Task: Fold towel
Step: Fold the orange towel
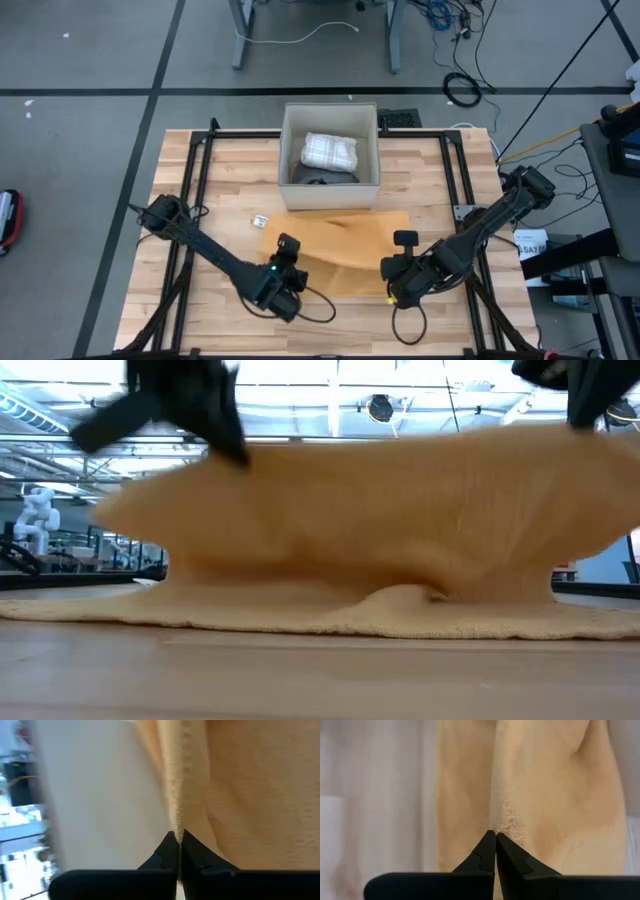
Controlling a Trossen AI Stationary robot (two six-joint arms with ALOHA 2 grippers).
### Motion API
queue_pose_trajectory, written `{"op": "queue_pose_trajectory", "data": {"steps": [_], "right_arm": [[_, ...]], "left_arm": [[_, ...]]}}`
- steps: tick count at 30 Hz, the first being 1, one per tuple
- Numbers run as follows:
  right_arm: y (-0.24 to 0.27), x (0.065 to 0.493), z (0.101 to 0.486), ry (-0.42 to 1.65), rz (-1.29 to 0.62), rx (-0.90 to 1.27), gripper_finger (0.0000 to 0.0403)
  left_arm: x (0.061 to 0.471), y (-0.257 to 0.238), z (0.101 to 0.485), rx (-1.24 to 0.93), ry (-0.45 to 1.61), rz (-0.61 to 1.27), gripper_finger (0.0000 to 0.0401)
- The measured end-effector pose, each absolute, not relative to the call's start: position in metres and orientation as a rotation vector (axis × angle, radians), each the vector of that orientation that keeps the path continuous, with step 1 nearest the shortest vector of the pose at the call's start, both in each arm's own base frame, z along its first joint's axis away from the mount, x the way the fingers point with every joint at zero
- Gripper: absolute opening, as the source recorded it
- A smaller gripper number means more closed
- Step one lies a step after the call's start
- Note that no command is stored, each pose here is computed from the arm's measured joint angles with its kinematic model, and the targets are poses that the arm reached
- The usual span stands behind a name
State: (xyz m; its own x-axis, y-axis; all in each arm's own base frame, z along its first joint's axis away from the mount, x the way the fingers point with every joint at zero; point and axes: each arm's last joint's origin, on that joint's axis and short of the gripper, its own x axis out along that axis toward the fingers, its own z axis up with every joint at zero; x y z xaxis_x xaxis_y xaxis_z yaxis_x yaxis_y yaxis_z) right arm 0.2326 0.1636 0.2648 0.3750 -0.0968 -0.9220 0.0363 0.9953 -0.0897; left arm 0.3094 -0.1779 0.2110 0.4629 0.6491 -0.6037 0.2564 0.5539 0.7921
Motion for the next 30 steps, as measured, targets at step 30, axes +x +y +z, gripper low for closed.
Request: {"op": "queue_pose_trajectory", "data": {"steps": [30], "right_arm": [[0.124,0.141,0.413,0.659,0.073,-0.117,0.0000]], "left_arm": [[0.253,-0.179,0.447,0.687,0.779,0.186,0.0000]]}}
